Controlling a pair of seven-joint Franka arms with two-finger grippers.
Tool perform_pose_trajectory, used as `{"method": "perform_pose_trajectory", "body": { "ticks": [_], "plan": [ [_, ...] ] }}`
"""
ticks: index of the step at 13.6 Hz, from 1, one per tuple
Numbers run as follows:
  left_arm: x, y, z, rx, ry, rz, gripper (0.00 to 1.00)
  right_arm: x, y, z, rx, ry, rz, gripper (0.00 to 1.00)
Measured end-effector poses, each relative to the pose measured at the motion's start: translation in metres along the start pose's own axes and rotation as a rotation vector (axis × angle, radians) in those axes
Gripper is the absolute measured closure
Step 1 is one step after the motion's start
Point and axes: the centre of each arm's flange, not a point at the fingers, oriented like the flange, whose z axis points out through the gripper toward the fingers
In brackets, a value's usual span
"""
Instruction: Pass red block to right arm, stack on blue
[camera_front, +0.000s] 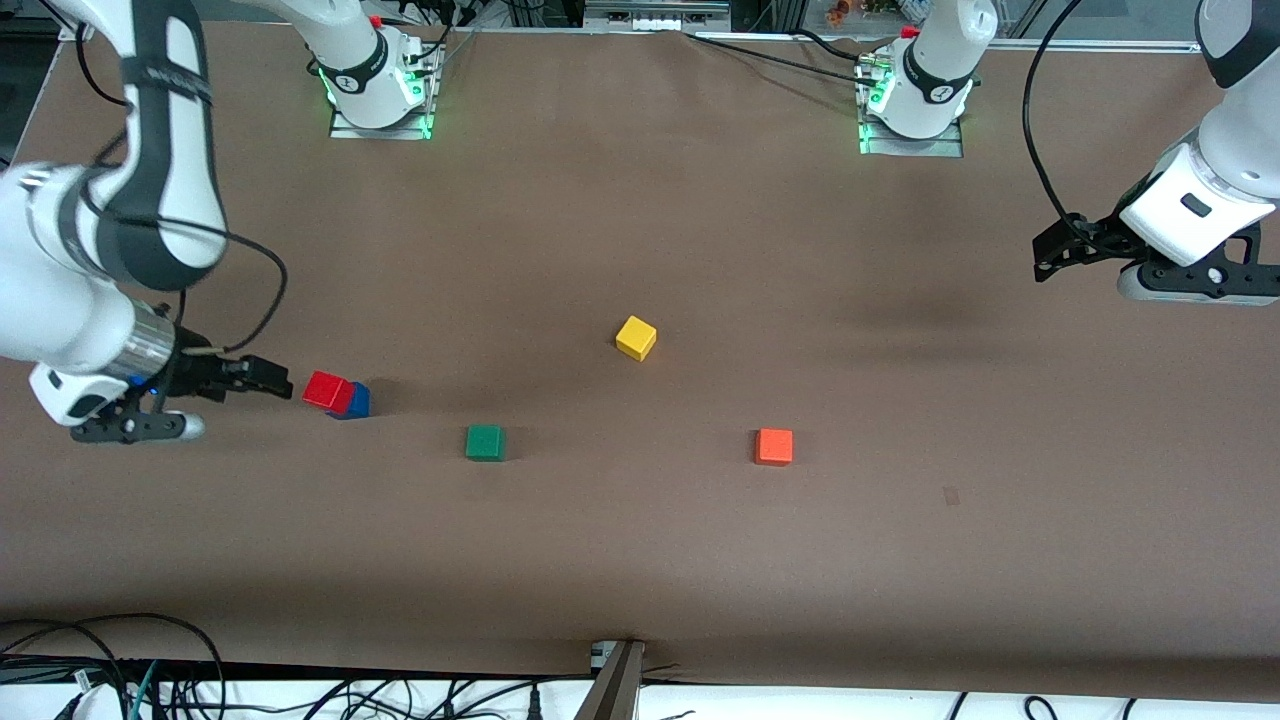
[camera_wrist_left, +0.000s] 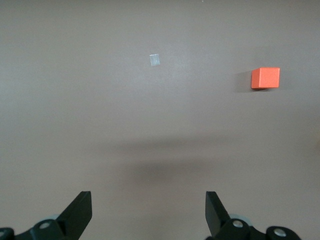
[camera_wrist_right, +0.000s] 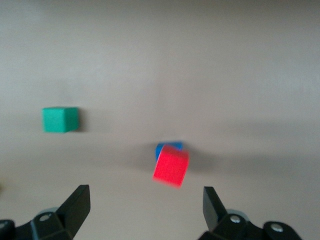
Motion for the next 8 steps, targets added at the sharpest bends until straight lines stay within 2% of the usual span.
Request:
{"method": "perform_pose_trajectory", "body": {
  "ticks": [2, 5, 8],
  "plan": [
    [0.000, 0.000, 0.000, 0.000, 0.000, -0.001, 0.00, -0.020, 0.005, -0.042, 0.008, -0.018, 0.041, 0.00],
    [0.000, 0.000, 0.000, 0.000, 0.000, -0.002, 0.00, -0.055, 0.015, -0.097, -0.018, -0.045, 0.067, 0.00],
    [0.000, 0.000, 0.000, 0.000, 0.000, -0.003, 0.00, -0.081, 0.009, -0.124, -0.047, -0.081, 0.072, 0.00]
  ]
}}
